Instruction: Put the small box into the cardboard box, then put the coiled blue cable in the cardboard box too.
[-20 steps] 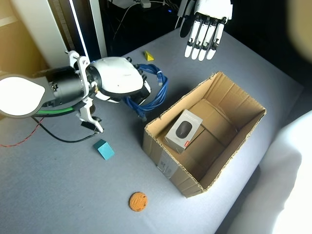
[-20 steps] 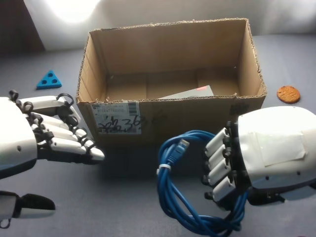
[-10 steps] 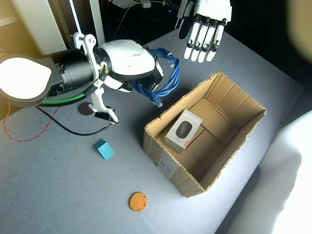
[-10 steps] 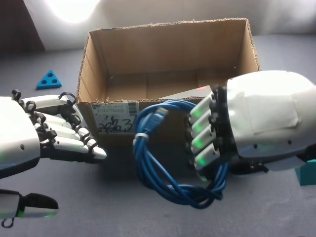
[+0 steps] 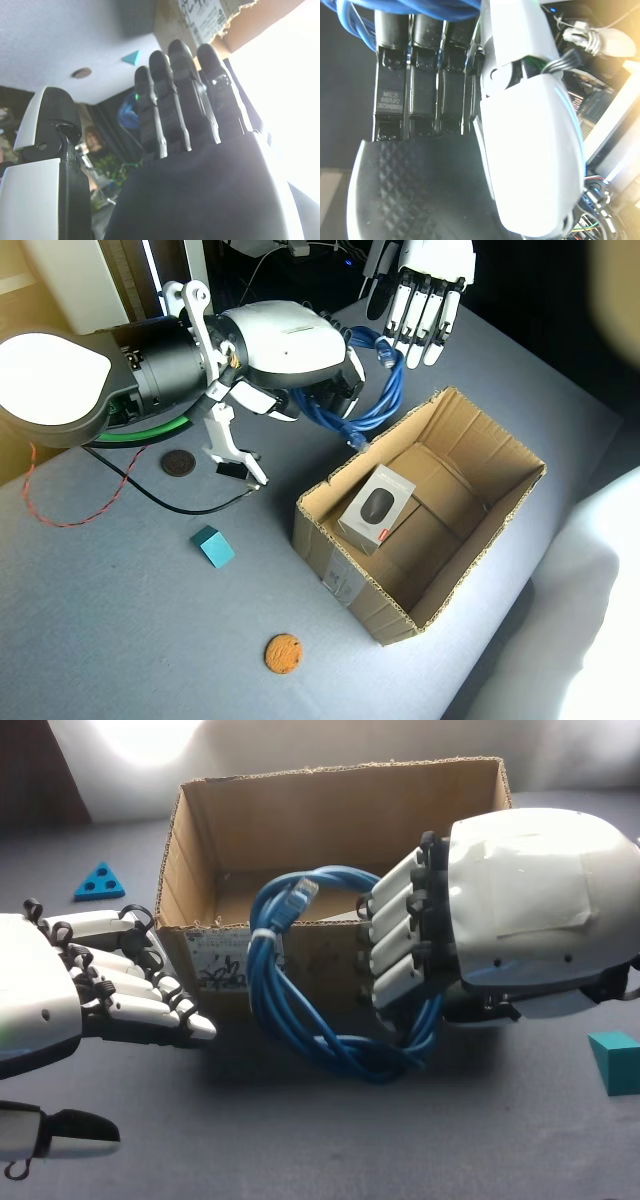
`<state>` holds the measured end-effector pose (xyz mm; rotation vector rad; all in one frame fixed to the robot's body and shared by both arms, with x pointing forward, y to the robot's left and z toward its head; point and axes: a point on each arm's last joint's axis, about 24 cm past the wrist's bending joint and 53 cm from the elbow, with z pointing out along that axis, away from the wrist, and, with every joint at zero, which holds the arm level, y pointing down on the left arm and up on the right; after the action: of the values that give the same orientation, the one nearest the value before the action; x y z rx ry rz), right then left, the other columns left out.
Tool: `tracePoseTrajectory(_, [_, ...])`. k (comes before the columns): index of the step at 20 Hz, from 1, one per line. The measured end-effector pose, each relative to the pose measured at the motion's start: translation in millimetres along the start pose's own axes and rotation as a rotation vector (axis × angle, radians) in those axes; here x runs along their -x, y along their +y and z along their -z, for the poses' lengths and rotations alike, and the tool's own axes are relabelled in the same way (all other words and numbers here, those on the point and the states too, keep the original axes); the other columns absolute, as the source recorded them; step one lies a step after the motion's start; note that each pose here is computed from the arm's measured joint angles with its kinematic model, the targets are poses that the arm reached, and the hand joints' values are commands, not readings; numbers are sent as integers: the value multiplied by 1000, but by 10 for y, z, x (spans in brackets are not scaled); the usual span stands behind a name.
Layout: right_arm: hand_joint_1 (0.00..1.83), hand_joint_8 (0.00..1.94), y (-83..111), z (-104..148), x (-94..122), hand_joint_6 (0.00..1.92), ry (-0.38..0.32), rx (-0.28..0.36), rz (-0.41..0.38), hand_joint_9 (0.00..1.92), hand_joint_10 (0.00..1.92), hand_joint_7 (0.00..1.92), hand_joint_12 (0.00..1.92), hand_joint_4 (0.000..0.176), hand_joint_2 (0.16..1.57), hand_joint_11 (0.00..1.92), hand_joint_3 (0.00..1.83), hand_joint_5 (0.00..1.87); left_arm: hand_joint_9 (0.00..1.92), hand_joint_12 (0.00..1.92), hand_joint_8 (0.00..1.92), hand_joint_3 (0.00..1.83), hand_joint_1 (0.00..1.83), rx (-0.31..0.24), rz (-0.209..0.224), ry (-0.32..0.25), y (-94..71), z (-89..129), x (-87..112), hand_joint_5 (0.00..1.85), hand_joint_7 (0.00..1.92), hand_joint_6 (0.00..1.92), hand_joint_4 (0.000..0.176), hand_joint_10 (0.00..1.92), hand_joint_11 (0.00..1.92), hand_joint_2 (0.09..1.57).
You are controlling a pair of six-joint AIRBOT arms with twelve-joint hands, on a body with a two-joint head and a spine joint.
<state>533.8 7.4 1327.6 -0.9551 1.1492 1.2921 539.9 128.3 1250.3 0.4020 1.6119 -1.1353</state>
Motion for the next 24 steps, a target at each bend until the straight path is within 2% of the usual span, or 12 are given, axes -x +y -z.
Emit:
tracePoseTrajectory(4, [1391, 734, -234, -21, 156, 705, -55, -50, -25, 1020, 1074, 1047, 1085, 0, 1058, 933, 0, 1139, 527, 898, 1, 0, 706, -1, 1, -4, -4, -4, 12, 529, 564, 1, 0, 3, 17, 1180])
tracePoseTrajectory(5, [1476, 704, -341, -10, 238, 645, -84, -76, -44, 1035, 953, 1046, 1361, 0, 1053, 907, 1, 1138, 543, 902, 5, 0, 711, 0, 4, -8, -1, -4, 23, 541, 576, 6, 0, 9, 37, 1172])
tracePoseTrajectory(7, [1497, 718, -522, 25, 307, 608, -110, -120, -58, 1039, 930, 1044, 1438, 0, 1053, 888, 1, 1139, 524, 895, 0, 1, 698, 1, 4, -7, 1, -4, 20, 525, 557, 0, 0, 1, 23, 1184])
tracePoseTrajectory(9, [1397, 722, -640, 34, 324, 667, -117, -152, -39, 1032, 1053, 1066, 1082, 0, 1054, 916, 0, 1144, 515, 899, 0, 3, 683, -2, -1, -8, -9, -7, 27, 509, 547, 0, 0, 1, 21, 1190])
tracePoseTrajectory(10, [1478, 669, -671, 27, 344, 597, -123, -157, -32, 1053, 926, 1076, 1366, 0, 1050, 895, 0, 1153, 514, 898, 0, 2, 682, -6, -1, -13, -19, -9, 40, 505, 544, 0, 0, 1, 16, 1189])
tracePoseTrajectory(11, [1410, 699, -701, 25, 365, 613, -134, -160, -39, 1036, 1032, 1078, 1192, 0, 1048, 892, 2, 1167, 518, 897, 1, 2, 678, -7, -1, -12, -19, -9, 39, 504, 545, 0, 0, 2, 13, 1188])
tracePoseTrajectory(13, [1492, 779, -803, 23, 412, 587, -157, -177, -53, 1002, 985, 1012, 1455, 0, 1063, 875, 0, 1149, 514, 889, 1, 0, 688, -5, -2, -10, -15, -9, 33, 524, 550, 6, 0, 1, 9, 1183])
tracePoseTrajectory(14, [1411, 802, -861, 27, 433, 642, -167, -186, -59, 1013, 1069, 1020, 1216, 0, 1061, 893, 2, 1143, 510, 886, 0, 2, 697, -5, -2, -10, -16, -9, 34, 507, 545, 1, 0, 0, 2, 1186])
tracePoseTrajectory(17, [1392, 820, -1044, 75, 510, 664, -203, -226, -82, 1053, 1049, 1016, 1048, 0, 1058, 980, 0, 1132, 542, 888, 9, 0, 699, -6, -3, -10, -17, -9, 34, 537, 578, 9, 0, 10, 42, 1171])
tracePoseTrajectory(18, [1477, 776, -1105, 79, 537, 621, -208, -240, -79, 1052, 949, 1017, 1356, 0, 1054, 927, 3, 1124, 538, 883, 5, 0, 698, -5, -2, -10, -16, -9, 34, 533, 573, 5, 0, 7, 39, 1176])
tracePoseTrajectory(19, [1493, 735, -1151, 81, 558, 645, -218, -248, -85, 1054, 914, 1032, 1425, 0, 1053, 909, 3, 1114, 511, 877, 0, 4, 682, -5, -2, -10, -17, -9, 35, 514, 546, 1, 0, 1, 22, 1186])
tracePoseTrajectory(24, [1496, 704, -1326, 46, 585, 743, -240, -273, -102, 1010, 942, 1034, 1439, 0, 1061, 896, 2, 1089, 527, 898, 8, 0, 705, -6, -3, -10, -17, -9, 34, 528, 560, 8, 0, 9, 47, 1175])
